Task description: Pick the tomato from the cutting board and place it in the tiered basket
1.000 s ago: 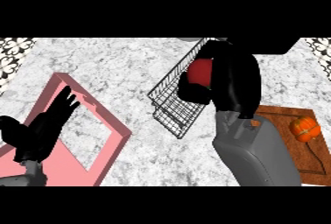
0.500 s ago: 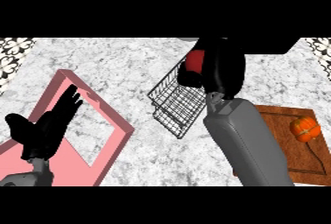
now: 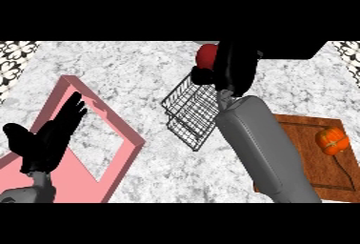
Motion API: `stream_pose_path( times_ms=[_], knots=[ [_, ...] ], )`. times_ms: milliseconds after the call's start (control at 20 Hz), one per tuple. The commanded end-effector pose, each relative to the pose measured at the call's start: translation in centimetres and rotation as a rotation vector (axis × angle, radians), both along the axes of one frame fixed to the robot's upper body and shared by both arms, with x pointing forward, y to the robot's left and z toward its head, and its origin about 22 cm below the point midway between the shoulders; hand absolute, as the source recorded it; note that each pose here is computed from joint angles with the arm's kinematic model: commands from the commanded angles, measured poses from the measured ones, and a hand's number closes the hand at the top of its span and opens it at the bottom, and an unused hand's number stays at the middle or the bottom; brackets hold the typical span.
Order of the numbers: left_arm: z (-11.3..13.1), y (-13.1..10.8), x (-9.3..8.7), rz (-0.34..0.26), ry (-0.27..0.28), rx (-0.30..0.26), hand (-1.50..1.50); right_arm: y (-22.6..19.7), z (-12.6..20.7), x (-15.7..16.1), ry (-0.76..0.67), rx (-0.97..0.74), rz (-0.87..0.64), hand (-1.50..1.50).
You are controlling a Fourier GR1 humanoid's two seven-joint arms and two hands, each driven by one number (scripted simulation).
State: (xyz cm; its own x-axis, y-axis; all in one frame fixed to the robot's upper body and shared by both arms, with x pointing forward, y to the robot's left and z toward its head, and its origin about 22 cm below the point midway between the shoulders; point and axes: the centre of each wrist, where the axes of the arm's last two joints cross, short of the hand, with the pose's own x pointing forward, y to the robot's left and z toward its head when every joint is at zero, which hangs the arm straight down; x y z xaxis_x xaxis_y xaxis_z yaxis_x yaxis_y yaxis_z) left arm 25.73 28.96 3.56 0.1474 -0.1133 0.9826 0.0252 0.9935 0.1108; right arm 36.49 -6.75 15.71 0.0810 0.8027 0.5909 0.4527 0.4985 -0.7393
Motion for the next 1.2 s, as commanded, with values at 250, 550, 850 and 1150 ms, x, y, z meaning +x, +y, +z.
stream_pose_path(
  times_ms=[250, 550, 850, 1150],
  knots=[
    [-0.8, 1.0, 0.0, 0.010, -0.004, -0.005, 0.00, 0.6, 1.2, 0.8, -0.089, 0.164, 0.016, -1.50],
    [-0.2, -1.5, 0.3, -0.005, -0.003, 0.001, 0.00, -2.2, 2.6, 0.8, -0.205, 0.429, -0.007, -1.50],
    [-0.5, 1.3, -0.2, 0.010, -0.003, 0.009, 0.00, -5.2, 4.6, -1.3, -0.342, 0.652, -0.050, -1.50],
    [0.9, 0.2, 0.4, 0.021, 0.013, -0.006, 0.00, -11.7, 5.6, -4.2, -0.481, 0.646, -0.185, -1.50]
  ],
)
